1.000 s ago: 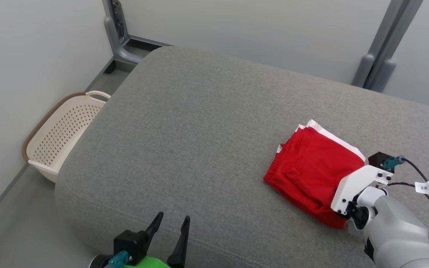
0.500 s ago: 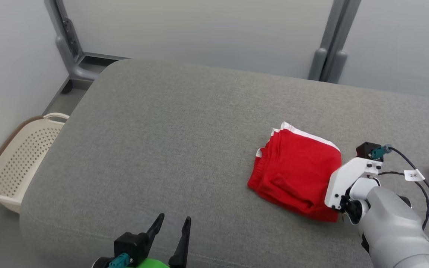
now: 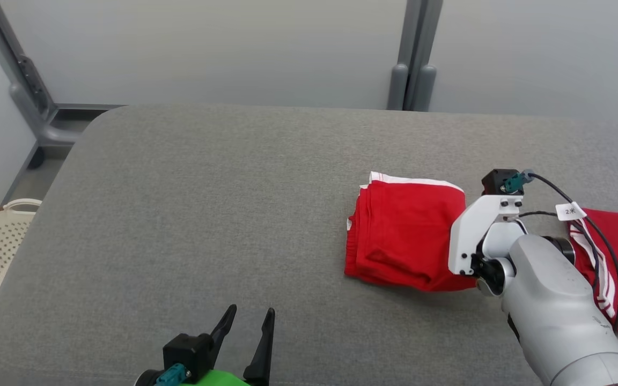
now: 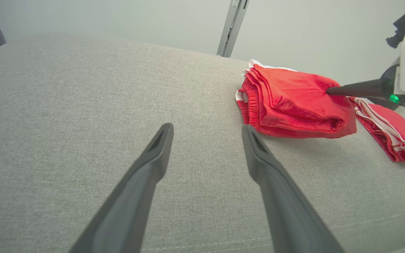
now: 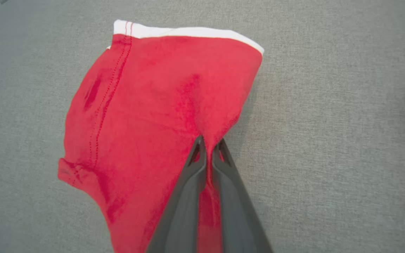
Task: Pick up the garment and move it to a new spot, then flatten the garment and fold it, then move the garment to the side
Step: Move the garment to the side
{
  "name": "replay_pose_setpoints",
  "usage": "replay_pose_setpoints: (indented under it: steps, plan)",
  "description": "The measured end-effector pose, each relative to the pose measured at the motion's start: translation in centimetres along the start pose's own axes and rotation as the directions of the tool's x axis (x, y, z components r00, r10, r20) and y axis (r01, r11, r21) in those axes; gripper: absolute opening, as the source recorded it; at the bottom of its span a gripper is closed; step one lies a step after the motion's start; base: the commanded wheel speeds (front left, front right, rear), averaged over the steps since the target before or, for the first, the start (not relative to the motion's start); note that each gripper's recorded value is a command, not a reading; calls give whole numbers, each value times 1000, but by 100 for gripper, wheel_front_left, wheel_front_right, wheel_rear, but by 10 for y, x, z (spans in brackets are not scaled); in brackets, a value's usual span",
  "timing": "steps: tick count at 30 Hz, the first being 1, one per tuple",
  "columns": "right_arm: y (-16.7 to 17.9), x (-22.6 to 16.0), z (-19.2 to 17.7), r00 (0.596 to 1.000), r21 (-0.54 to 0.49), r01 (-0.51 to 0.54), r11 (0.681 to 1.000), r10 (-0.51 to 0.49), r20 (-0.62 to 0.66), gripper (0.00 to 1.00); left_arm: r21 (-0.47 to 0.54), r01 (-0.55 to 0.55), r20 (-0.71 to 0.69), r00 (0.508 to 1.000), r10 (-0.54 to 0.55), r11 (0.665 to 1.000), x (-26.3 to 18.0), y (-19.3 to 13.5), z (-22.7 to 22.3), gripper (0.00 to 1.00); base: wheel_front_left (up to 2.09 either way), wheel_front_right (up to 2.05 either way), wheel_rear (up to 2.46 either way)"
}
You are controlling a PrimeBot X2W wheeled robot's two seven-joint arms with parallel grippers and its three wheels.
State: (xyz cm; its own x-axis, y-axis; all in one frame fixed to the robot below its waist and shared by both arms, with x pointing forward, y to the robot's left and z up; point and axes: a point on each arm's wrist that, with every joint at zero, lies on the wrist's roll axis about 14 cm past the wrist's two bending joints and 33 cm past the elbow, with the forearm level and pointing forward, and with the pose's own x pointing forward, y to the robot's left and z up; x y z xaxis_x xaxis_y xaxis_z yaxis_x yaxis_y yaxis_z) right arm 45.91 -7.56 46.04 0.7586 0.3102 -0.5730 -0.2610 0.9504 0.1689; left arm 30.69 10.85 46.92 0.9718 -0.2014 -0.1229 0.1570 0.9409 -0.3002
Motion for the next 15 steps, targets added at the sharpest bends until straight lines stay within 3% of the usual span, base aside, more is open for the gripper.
replay_pose_setpoints:
  steps: [15]
  plan:
    - [-68, -51, -3, 991, -109, 122, 987, -127, -39, 0, 5, 179, -51, 983, -179, 984, 40, -51, -12, 100, 0, 0, 0]
